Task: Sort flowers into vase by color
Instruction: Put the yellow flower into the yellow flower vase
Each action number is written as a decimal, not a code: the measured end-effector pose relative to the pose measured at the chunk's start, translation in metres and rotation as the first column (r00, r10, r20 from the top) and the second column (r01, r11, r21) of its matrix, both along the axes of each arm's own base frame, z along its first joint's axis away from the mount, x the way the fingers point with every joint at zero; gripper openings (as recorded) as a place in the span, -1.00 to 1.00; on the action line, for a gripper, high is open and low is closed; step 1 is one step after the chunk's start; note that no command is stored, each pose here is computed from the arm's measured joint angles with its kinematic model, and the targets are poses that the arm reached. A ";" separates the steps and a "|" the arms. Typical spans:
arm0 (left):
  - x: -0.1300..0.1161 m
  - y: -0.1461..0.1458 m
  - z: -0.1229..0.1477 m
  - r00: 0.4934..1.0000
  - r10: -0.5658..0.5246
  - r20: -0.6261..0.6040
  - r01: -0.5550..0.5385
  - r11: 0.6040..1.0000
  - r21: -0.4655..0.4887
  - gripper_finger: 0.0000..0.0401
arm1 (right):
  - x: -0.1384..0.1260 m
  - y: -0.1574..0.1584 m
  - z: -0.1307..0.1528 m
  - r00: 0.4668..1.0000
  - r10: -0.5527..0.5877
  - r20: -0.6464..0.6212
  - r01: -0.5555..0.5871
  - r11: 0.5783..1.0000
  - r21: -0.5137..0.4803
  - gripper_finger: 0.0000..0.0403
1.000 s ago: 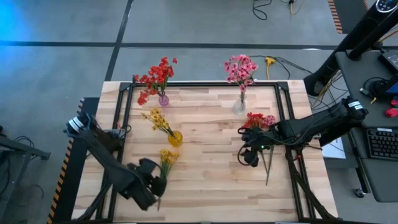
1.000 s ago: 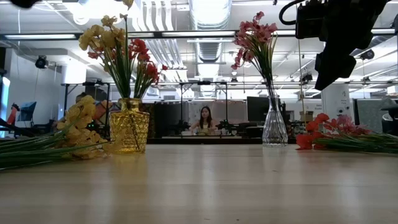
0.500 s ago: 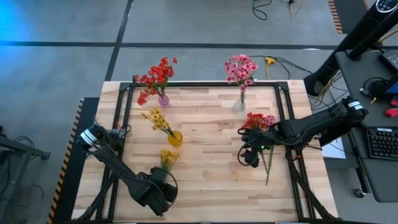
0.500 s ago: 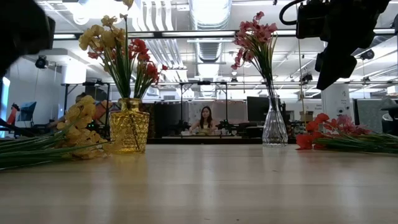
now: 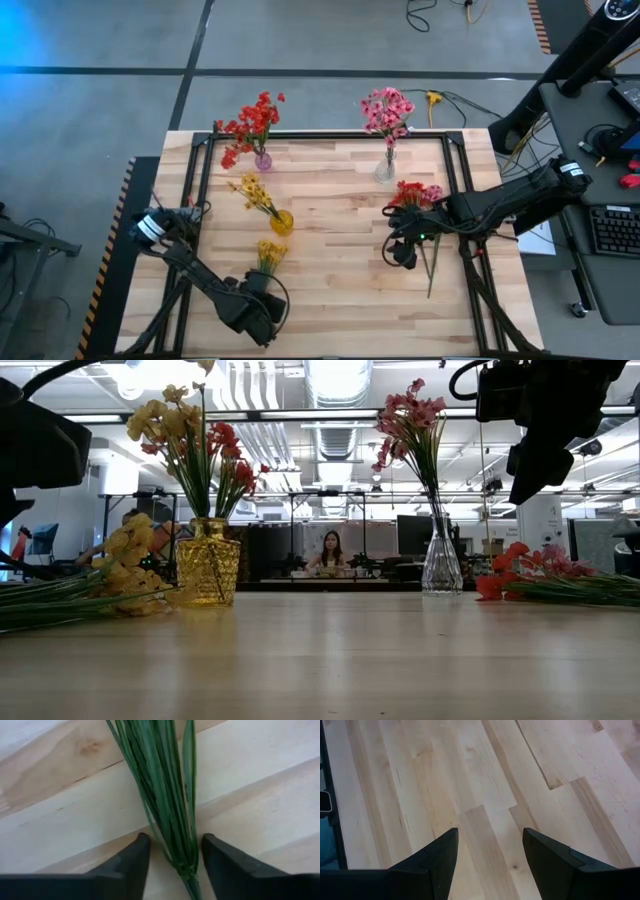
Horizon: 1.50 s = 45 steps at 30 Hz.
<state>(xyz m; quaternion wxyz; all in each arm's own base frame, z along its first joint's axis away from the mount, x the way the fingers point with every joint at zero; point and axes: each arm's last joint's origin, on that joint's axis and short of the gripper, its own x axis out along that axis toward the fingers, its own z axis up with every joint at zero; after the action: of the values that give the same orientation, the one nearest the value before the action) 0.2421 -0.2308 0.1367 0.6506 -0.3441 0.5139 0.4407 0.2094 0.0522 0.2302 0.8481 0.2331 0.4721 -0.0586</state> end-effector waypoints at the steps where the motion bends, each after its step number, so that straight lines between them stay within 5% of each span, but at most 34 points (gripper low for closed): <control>1: 0.000 0.000 0.000 1.000 0.000 0.000 0.000 1.000 -0.001 -0.30 | 0.000 0.000 0.000 1.000 0.000 0.000 0.000 1.000 0.000 0.06; 11: -0.001 -0.001 0.002 0.999 -0.023 -0.040 0.021 0.999 -0.036 -0.93 | 0.000 0.000 0.000 1.000 0.009 0.001 -0.009 1.000 -0.007 0.06; 22: 0.004 -0.019 0.047 0.972 -0.236 0.004 0.233 0.959 -0.161 -0.95 | 0.000 0.000 0.000 1.000 0.029 0.004 -0.029 0.999 -0.022 0.06; 29: 0.006 -0.023 0.102 0.904 -0.399 0.154 0.404 0.915 -0.003 -0.95 | 0.000 0.000 0.000 0.999 0.038 0.005 -0.038 0.999 -0.028 0.06; 36: 0.015 -0.024 0.158 0.729 -0.632 0.262 0.542 0.768 0.341 -0.95 | 0.001 0.003 0.001 0.995 0.094 0.032 -0.092 0.994 -0.055 0.06; 41: 0.020 -0.023 0.177 0.623 -0.763 0.175 0.588 0.604 0.539 -0.95 | 0.008 0.012 0.008 0.972 0.175 0.154 -0.163 0.983 -0.090 0.06; 45: 0.021 -0.019 0.181 0.597 -0.799 0.071 0.564 0.481 0.671 -0.95 | 0.013 0.022 0.014 0.925 0.248 0.288 -0.201 0.963 -0.182 0.06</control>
<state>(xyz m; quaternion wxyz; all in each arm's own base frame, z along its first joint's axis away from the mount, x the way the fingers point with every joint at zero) 0.2628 -0.2499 0.3172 0.9288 0.0356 0.3112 0.1980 0.2226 0.0746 0.2443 0.9275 0.1196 0.3518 0.0409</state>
